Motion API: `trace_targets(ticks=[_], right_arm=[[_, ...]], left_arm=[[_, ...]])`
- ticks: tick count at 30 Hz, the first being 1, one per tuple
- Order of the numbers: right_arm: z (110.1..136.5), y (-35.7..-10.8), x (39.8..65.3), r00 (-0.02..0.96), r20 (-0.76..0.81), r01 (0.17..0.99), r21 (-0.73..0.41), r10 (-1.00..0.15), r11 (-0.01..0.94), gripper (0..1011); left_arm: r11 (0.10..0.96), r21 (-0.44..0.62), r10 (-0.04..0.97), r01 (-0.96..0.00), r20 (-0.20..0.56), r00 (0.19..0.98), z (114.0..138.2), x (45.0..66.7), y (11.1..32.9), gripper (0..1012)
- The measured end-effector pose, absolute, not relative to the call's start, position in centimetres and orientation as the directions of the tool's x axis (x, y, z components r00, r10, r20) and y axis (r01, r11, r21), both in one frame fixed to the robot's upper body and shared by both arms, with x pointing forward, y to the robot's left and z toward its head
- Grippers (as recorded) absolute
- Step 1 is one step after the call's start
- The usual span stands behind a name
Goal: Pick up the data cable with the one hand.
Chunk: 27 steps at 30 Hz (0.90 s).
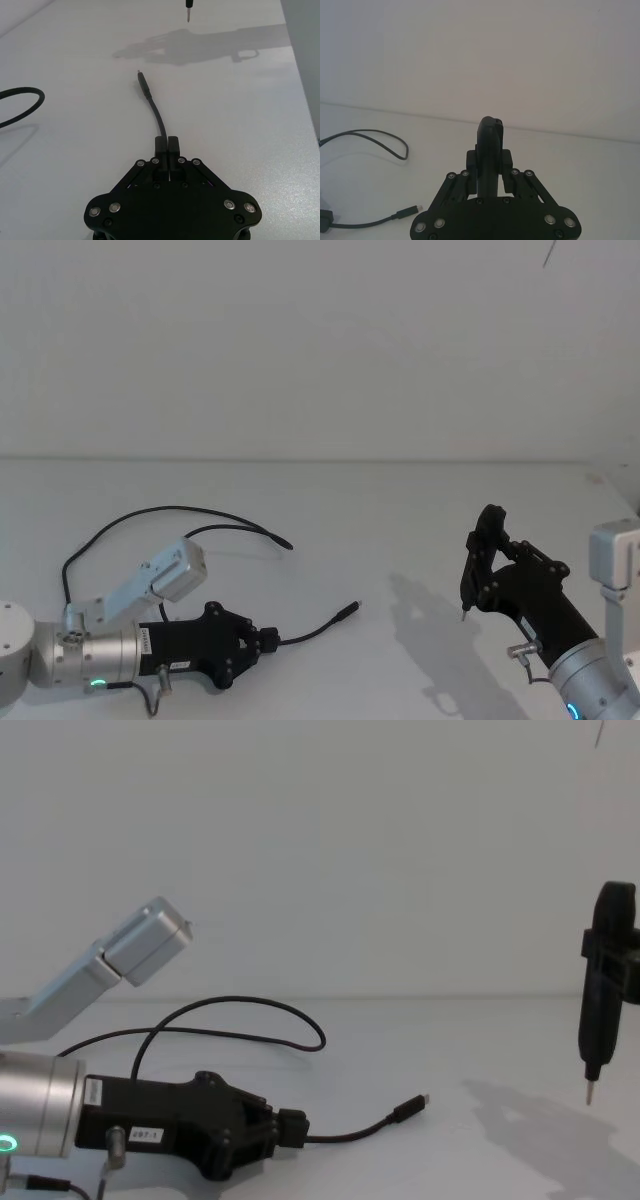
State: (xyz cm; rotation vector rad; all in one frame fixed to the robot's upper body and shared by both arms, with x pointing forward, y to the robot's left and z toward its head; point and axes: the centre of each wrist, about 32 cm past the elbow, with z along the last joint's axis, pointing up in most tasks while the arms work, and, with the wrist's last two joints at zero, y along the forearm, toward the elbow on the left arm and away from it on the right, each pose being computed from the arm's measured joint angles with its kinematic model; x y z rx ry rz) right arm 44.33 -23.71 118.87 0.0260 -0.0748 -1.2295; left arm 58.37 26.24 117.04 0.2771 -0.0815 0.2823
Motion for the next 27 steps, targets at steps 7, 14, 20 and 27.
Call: trace_targets(ticks=[7,14,20,27], right_arm=[[118.9,-23.7,44.3,0.333,0.043,0.94,0.06,-0.942,0.335,279],[118.9,-23.7,44.3,0.333,0.043,0.94,0.06,-0.942,0.335,279],[118.9,-23.7,44.3,0.333,0.043,0.94,0.06,-0.942,0.335,279],[118.9,-23.7,44.3,0.333,0.043,0.94,0.06,-0.942,0.335,279]], left_arm=[[0.925,0.248,0.265,-0.288,0.12,0.957,117.1,58.3,26.3,30],[0.932,0.193,0.285,-0.306,0.133,0.949,117.7,57.9,26.4,30],[0.937,0.116,0.313,-0.331,0.147,0.938,118.6,57.0,26.6,30],[0.931,0.038,0.354,-0.363,0.149,0.923,119.3,55.3,26.9,30]])
